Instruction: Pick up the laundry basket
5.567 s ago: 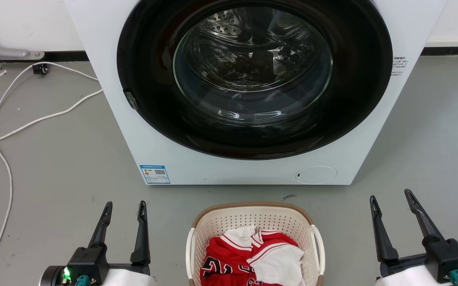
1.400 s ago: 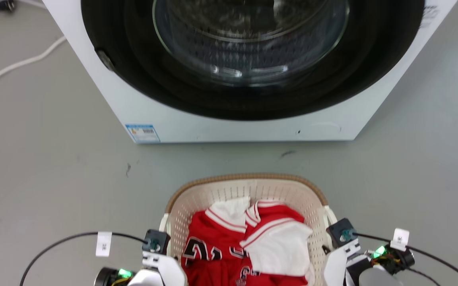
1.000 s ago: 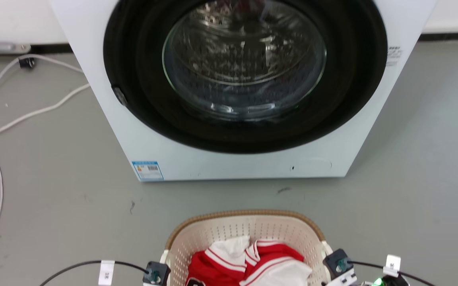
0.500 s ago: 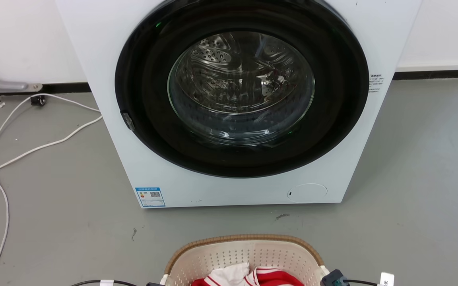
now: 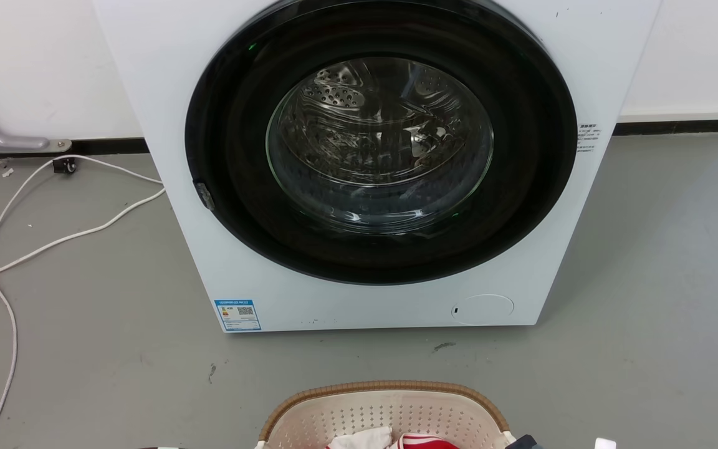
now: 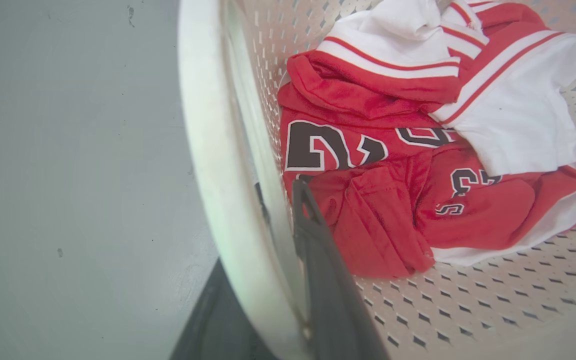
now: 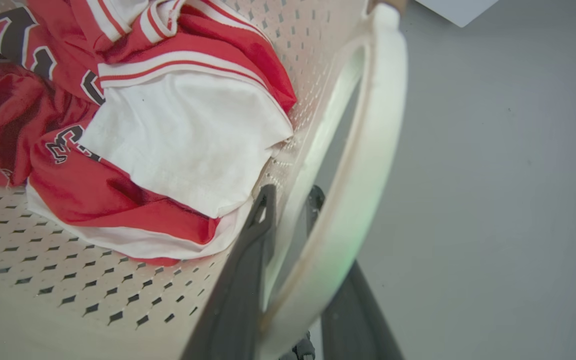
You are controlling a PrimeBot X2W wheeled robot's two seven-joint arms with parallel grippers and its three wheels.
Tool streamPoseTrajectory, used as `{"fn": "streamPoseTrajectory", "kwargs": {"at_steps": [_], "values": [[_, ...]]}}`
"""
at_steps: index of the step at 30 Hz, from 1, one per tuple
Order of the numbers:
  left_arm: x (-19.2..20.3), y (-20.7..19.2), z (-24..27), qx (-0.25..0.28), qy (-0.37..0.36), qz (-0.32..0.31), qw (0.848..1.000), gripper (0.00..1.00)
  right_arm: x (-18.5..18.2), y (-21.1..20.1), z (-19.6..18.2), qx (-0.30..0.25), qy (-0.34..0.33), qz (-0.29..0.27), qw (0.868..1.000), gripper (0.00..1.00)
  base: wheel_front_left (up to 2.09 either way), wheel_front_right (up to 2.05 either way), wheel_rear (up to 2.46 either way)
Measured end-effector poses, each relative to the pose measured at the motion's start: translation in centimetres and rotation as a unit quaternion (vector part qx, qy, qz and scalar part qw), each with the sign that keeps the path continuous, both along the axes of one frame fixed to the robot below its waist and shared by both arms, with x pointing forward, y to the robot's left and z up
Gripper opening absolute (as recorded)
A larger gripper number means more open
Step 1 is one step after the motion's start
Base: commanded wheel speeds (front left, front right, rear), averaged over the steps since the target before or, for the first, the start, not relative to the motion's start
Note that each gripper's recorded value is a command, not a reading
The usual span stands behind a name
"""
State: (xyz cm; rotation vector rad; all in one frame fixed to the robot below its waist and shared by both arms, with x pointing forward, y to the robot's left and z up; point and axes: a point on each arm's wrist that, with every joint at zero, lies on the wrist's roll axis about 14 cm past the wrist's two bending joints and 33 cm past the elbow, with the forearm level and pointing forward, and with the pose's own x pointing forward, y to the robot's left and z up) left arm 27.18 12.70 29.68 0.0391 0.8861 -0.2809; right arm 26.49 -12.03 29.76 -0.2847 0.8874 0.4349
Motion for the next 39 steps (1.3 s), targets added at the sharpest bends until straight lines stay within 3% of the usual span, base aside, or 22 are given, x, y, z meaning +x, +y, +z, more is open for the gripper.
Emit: {"fn": "streamPoseTrajectory", "kwargs": {"at_steps": [39], "values": [[-0.13,-0.17,-0.25,-0.006,0.007,0.001,1.0,0.0,-0.53,-0.41,-0.42,0.0,0.013,-0.007,1.0,0.0,0.0,0.0,0.0]]}}
